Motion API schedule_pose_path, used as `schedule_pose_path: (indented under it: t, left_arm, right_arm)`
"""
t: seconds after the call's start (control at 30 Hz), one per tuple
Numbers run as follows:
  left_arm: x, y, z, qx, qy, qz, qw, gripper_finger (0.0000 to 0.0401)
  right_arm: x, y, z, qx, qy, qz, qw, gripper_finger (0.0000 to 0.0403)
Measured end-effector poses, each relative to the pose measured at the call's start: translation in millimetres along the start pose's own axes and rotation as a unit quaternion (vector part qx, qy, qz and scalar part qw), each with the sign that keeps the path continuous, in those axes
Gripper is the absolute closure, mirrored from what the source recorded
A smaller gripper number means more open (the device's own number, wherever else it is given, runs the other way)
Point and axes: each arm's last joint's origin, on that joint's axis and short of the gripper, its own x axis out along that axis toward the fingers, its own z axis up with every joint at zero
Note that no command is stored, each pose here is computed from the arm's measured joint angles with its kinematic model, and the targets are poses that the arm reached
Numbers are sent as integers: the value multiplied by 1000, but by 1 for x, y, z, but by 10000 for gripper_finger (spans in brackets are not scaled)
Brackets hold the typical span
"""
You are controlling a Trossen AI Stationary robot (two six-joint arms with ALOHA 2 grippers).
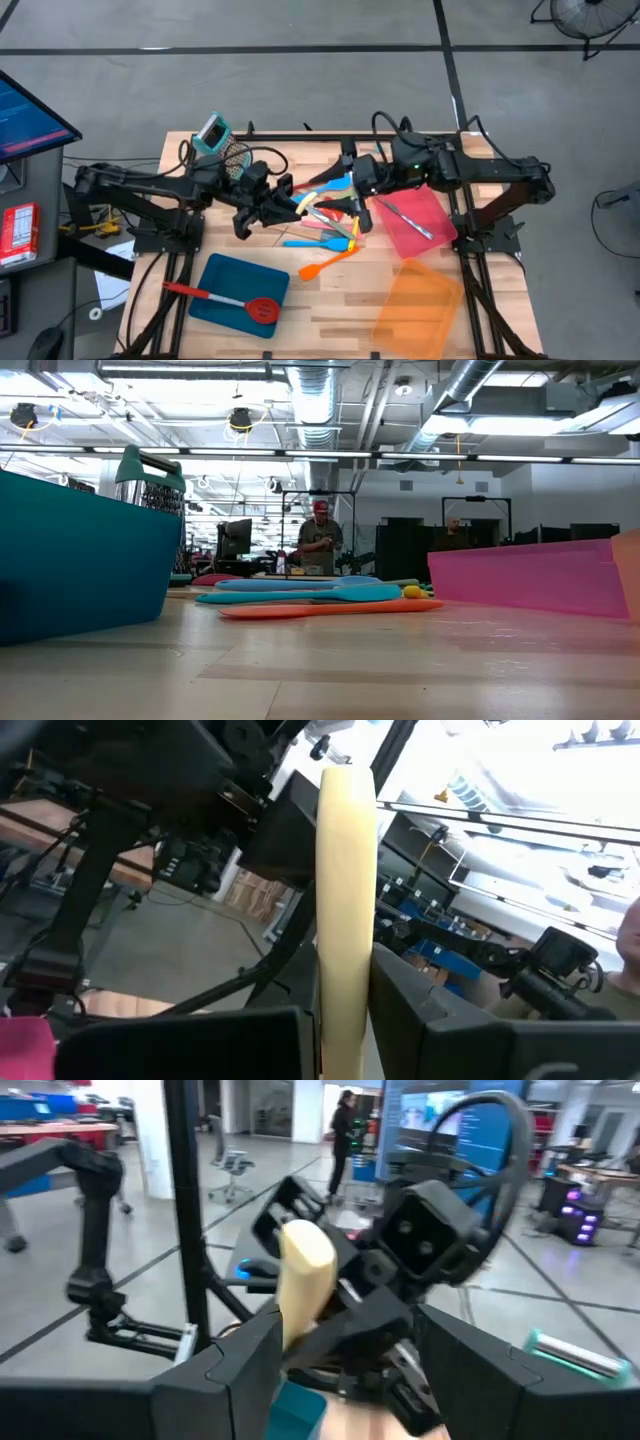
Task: Pick & Place Kitchen Items
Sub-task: Put the yellow table knife into the red bin
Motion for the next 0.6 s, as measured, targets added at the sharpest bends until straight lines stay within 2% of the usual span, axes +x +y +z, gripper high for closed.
schedule_pose_path:
  t: [0.23, 0.6]
  left_arm:
    - [4, 5, -5, -3, 8, 6, 1000, 360]
    - [6, 12, -6, -1, 7, 15, 1000, 359]
  right_arm:
    - [6, 3, 1, 0, -5, 9, 1000, 182]
    - [4, 5, 2, 9, -11, 51, 999, 182]
